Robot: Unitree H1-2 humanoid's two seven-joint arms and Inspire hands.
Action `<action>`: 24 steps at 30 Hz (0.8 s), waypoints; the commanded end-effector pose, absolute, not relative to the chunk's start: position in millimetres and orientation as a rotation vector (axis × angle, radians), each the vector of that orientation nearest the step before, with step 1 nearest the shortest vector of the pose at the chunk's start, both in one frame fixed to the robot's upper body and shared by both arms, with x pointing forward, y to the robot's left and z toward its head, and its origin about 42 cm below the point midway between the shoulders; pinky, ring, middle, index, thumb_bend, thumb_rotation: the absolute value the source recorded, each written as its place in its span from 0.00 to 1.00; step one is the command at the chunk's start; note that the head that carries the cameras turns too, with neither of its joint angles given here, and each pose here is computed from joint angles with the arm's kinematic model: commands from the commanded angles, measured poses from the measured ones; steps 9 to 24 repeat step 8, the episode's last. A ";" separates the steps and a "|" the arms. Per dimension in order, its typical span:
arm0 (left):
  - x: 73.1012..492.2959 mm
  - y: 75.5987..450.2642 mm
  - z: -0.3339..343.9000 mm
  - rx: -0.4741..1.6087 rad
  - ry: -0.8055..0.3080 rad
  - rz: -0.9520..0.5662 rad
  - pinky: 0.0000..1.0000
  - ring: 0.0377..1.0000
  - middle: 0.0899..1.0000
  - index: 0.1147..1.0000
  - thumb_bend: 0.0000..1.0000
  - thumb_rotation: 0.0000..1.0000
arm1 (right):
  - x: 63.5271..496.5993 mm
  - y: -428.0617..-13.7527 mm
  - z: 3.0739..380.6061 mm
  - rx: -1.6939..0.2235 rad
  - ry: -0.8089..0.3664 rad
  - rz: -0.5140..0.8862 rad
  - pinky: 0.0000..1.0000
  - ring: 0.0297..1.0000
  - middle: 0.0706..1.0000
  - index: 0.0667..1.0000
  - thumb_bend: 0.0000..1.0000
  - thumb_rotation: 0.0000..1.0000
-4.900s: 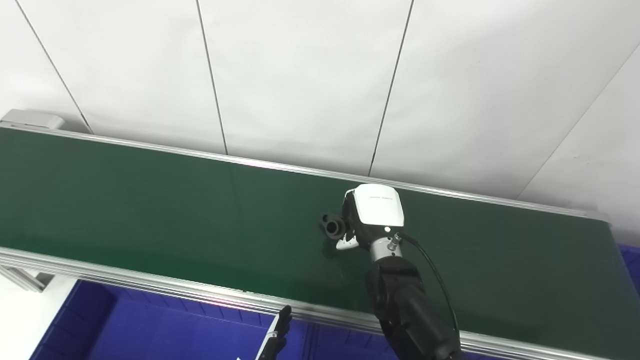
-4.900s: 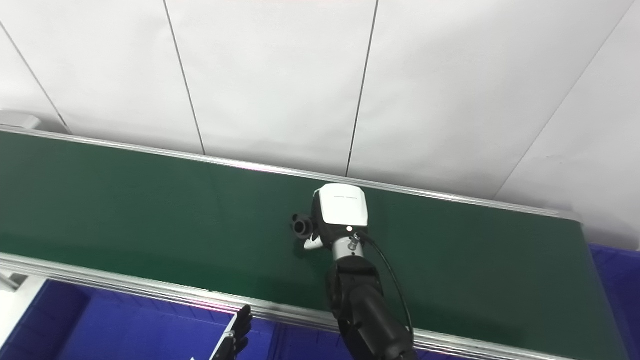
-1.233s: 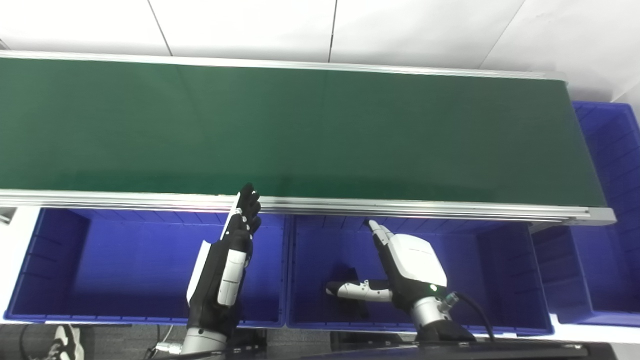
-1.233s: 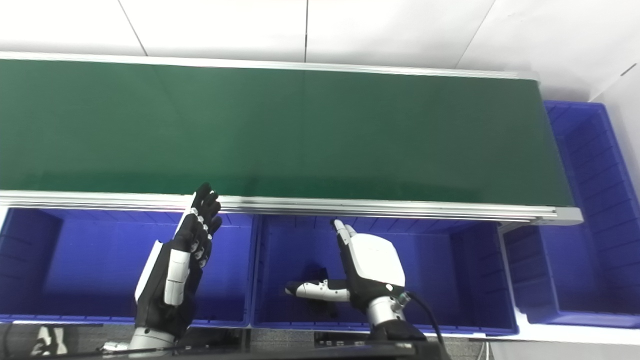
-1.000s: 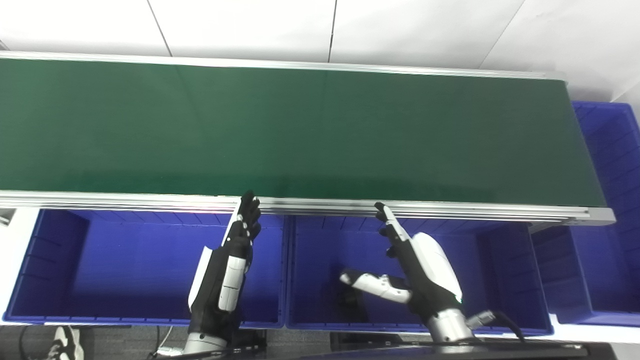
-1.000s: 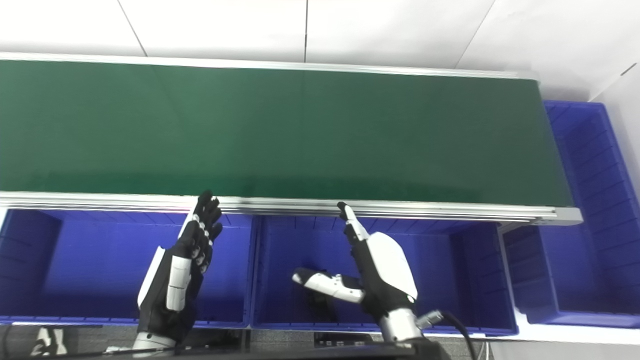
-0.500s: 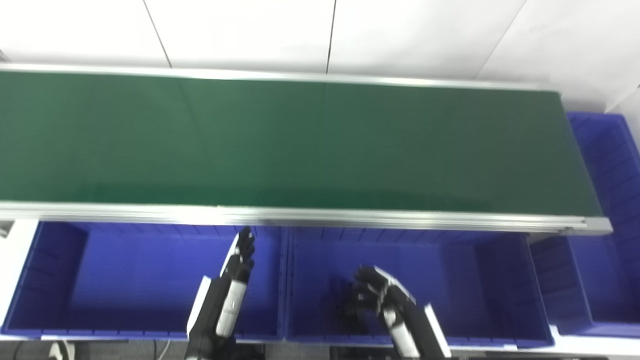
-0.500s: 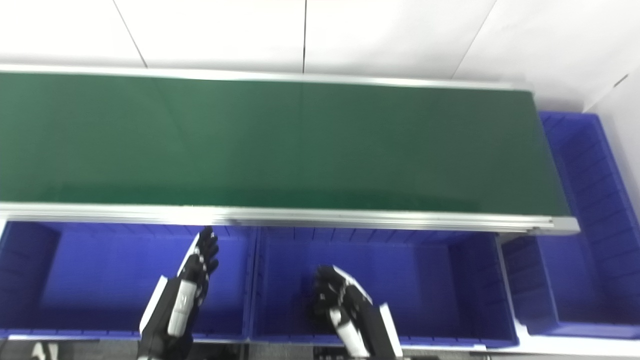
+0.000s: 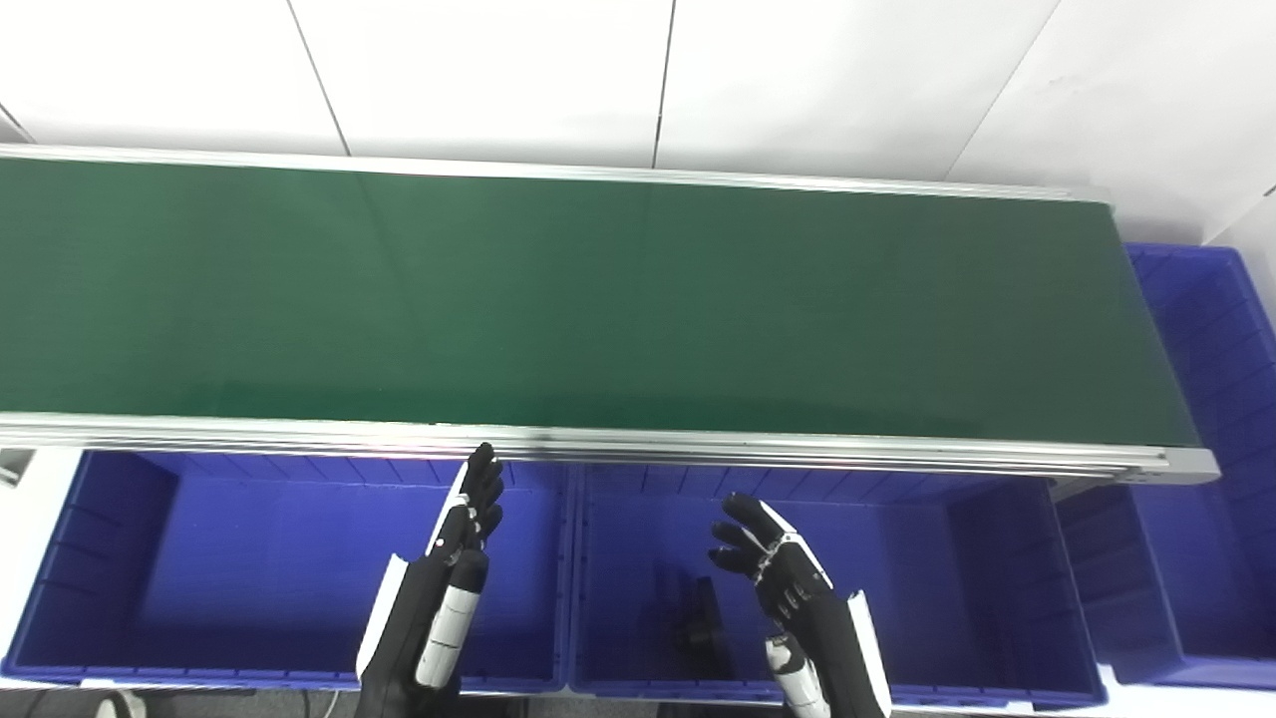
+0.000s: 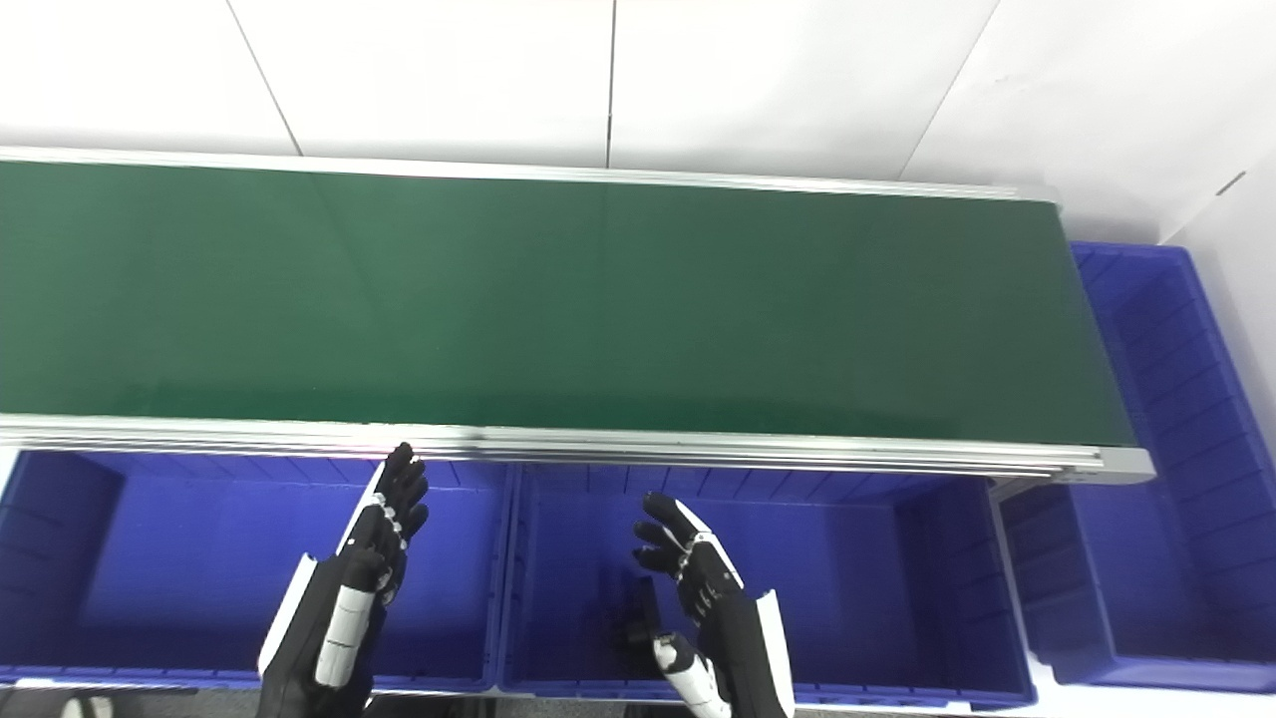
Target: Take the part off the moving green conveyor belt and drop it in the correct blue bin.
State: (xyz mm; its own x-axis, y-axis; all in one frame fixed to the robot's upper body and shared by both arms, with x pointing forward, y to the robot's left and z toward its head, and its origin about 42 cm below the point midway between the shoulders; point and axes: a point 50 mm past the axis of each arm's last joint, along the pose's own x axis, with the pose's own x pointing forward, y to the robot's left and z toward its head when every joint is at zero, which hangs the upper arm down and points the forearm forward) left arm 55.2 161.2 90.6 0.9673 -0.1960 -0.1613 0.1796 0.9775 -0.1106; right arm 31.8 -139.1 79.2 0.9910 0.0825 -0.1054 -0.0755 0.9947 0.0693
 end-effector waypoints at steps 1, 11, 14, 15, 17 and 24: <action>55.2 162.2 96.4 -0.098 0.121 -0.196 1.00 1.00 1.00 1.00 0.64 0.96 | 32.1 -136.6 84.5 0.066 0.049 0.076 0.81 0.83 0.86 0.83 0.99 0.87; 58.1 160.2 91.3 -0.111 0.109 -0.187 1.00 1.00 1.00 1.00 0.64 0.96 | 34.8 -137.8 80.8 0.021 0.036 0.072 0.86 0.90 0.92 0.87 0.99 0.92; 58.1 160.2 91.3 -0.111 0.109 -0.187 1.00 1.00 1.00 1.00 0.64 0.96 | 34.8 -137.8 80.8 0.021 0.036 0.072 0.86 0.90 0.92 0.87 0.99 0.92; 58.1 160.2 91.3 -0.111 0.109 -0.187 1.00 1.00 1.00 1.00 0.64 0.96 | 34.8 -137.8 80.8 0.021 0.036 0.072 0.86 0.90 0.92 0.87 0.99 0.92; 58.1 160.2 91.3 -0.111 0.109 -0.187 1.00 1.00 1.00 1.00 0.64 0.96 | 34.8 -137.8 80.8 0.021 0.036 0.072 0.86 0.90 0.92 0.87 0.99 0.92; 58.1 160.2 91.3 -0.111 0.109 -0.187 1.00 1.00 1.00 1.00 0.64 0.96 | 34.8 -137.8 80.8 0.021 0.036 0.072 0.86 0.90 0.92 0.87 0.99 0.92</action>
